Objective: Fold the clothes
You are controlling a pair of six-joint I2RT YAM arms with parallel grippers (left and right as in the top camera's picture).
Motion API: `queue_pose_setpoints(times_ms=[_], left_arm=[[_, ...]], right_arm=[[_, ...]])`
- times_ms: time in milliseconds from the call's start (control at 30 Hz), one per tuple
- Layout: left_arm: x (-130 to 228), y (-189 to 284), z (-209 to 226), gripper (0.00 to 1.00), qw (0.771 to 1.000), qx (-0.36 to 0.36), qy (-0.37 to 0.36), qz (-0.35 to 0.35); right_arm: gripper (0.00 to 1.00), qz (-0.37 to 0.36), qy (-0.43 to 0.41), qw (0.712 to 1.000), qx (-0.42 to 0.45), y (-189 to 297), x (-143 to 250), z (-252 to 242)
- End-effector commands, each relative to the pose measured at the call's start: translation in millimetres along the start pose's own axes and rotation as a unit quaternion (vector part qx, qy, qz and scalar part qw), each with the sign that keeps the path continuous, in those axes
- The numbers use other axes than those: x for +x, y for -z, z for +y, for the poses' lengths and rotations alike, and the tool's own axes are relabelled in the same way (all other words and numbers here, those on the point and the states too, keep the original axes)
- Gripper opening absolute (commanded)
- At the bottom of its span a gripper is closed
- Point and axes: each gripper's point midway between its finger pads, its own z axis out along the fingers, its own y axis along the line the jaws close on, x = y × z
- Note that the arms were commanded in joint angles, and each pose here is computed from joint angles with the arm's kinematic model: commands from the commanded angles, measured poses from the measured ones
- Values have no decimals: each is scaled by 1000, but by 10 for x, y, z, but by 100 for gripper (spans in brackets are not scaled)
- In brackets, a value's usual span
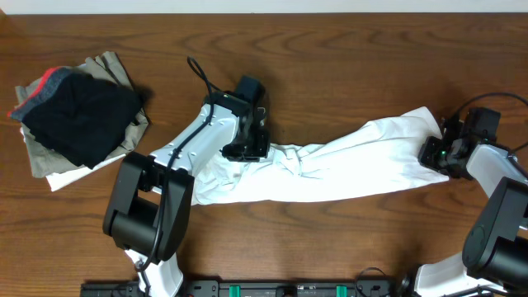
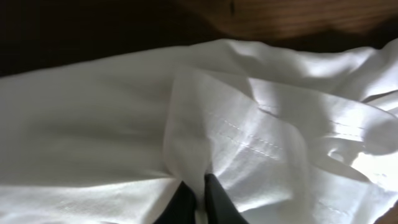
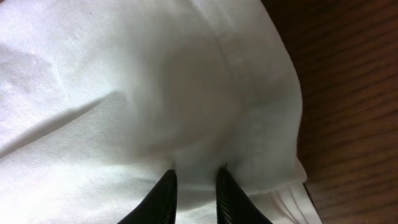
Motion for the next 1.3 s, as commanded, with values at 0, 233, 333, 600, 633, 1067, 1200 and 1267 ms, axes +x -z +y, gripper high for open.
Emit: queue_pose_setpoints(times_ms=[0, 233, 333, 600, 633, 1067, 1200, 1267], left_arm=[[-46, 85, -47, 6, 1000, 6, -13, -13], [79, 615, -175, 6, 998, 23, -44, -48], [223, 847, -192, 6, 997, 26, -46, -54], [585, 936, -198, 8, 999, 14, -50, -11], [620, 920, -204, 8, 999, 12, -52, -5], [1007, 625, -4, 29, 994, -52, -82, 57], [694, 623, 55, 30, 992, -84, -94, -10], [547, 628, 26, 34, 991, -84, -99, -41]], right_arm=[[21, 28, -12, 1000, 2, -83, 190, -25], [21, 28, -12, 1000, 2, -83, 190, -25], [21, 27, -12, 1000, 2, -83, 184, -25], [21, 27, -12, 1000, 2, -84, 182, -25], [21, 27, -12, 1000, 2, -84, 182, -25], [21, 26, -12, 1000, 2, -84, 182, -25], [21, 27, -12, 1000, 2, -83, 184, -24], [21, 27, -12, 1000, 2, -83, 186, -24]])
